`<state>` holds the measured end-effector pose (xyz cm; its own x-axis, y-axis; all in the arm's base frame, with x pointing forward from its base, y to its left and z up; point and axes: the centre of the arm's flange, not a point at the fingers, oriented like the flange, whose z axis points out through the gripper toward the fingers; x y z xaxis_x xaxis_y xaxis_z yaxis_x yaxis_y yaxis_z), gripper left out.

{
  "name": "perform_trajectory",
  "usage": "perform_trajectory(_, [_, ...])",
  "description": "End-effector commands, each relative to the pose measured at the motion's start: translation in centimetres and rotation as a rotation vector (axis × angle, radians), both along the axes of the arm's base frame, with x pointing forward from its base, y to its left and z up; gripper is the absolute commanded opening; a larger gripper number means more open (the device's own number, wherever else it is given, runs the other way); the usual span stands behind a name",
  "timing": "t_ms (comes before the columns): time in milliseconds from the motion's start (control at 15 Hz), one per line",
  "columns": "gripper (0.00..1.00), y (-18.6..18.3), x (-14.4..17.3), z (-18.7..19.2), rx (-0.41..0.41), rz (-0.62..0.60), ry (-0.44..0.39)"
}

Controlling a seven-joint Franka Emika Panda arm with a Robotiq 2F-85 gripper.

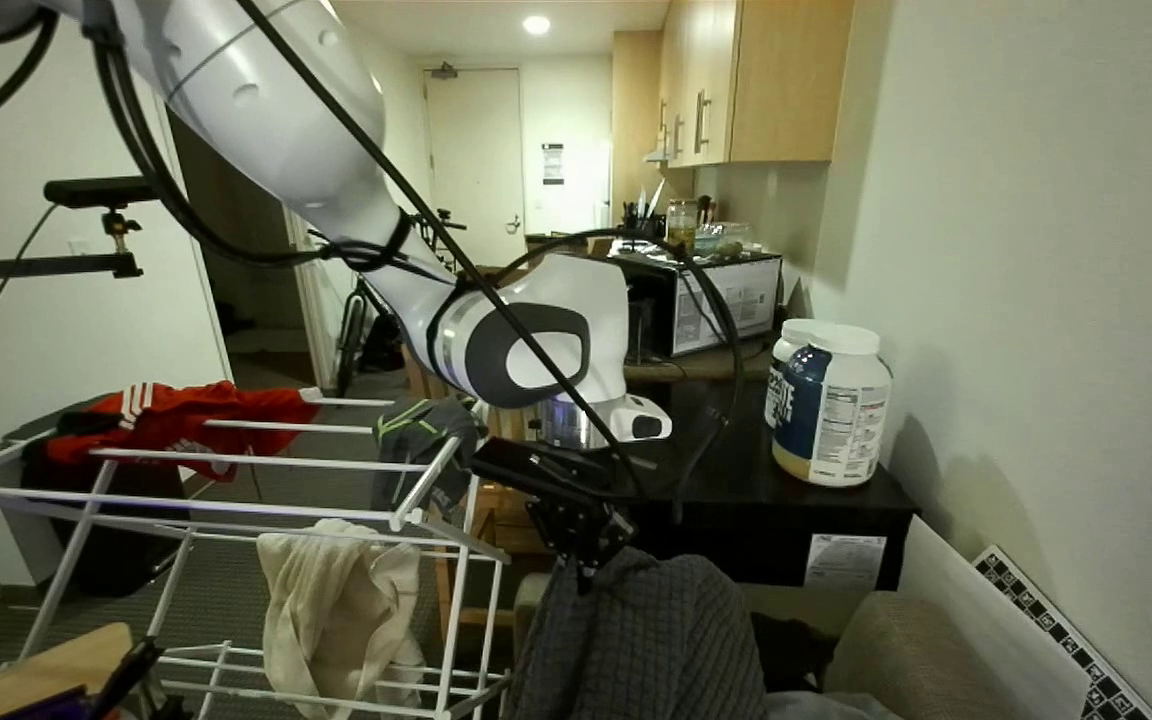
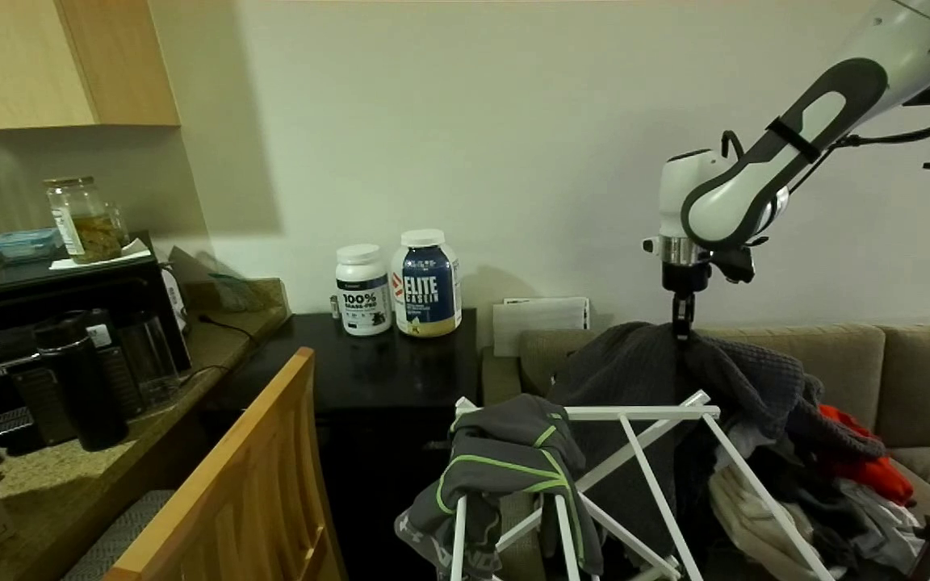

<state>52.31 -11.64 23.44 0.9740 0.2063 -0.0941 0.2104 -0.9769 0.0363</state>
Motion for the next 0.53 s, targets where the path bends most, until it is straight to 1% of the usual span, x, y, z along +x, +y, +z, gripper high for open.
perform_trajectory(0, [0.03,0.6,-1.8,1.4,0.014,0.021,0.005])
perform_trajectory(133, [0.03,0.8,-2.5,0.8,0.017,0.028,0.021])
perform_trajectory(200, [0.35,0.7,-2.8,0.5,0.012,0.027,0.021])
perform_trajectory(267, [0.36,0.2,-3.0,-0.1,0.005,0.019,0.031])
perform_trajectory(467, [0.55,-1.5,-3.4,-0.7,-0.006,-0.002,0.04])
